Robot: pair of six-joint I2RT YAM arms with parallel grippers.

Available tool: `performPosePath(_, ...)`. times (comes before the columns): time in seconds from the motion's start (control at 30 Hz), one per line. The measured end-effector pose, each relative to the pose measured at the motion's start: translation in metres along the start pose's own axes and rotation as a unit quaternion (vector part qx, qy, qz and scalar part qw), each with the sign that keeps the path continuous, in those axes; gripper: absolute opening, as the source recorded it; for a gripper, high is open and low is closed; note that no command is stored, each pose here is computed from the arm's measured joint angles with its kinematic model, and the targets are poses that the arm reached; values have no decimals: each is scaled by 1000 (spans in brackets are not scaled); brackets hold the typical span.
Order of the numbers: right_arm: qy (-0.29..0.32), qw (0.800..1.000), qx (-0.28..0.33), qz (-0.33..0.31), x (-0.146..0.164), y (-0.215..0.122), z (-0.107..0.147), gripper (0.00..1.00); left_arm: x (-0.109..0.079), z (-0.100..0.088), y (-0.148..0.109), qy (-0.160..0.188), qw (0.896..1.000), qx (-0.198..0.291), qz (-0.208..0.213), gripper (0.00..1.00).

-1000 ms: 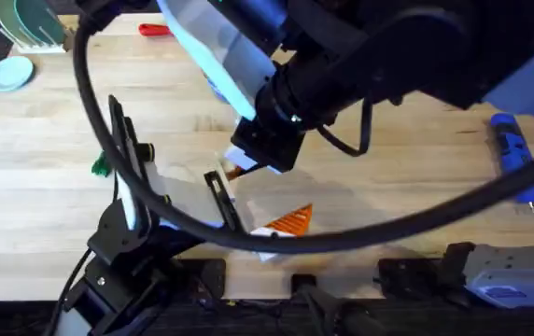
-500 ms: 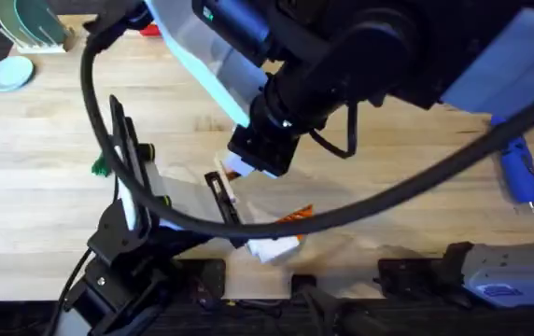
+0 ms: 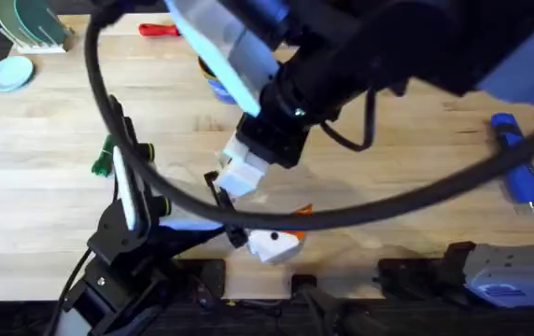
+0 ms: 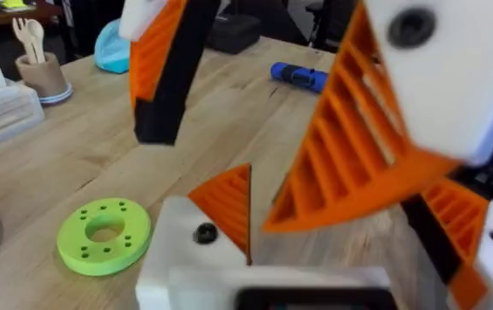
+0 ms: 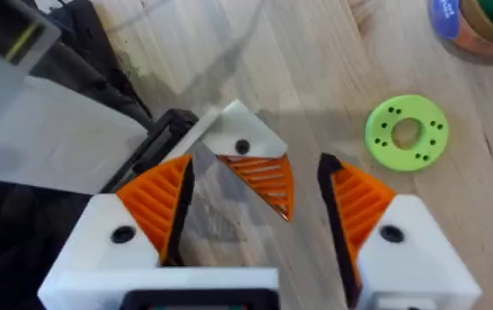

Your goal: Pick up the gripper from the table and insert it into the empty holder that is missing its gripper. Then pick up a screw, insert it into the mounting hole, and use the screwdriver to tighten it. Finally, clean up the table by picking up the vegetable and placing it into the bucket.

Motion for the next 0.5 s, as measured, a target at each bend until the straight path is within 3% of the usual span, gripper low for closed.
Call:
performPosePath(0.17,36,999,-30,15,-15,-41,11,850,0,0,0,0,1000,0,0,993)
performPosePath(0.33,81,995,-54,36,-31,-89,37,852,0,0,0,0,1000,0,0,993)
performPosePath(0.5,105,990,-93,19,-34,-124,59,852,0,0,0,0,1000,0,0,993)
Point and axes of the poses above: each hand's point on the last joint's axis, 136 mm out from that joint toward the fingers, its own y axis out along the fingers, its own x axis along the line the jaws close on, z = x × y, the point moved 8 cm from there along -y, back along the fingers, and after that the axes turned 4 degrees about y, right-handed, at the moved point
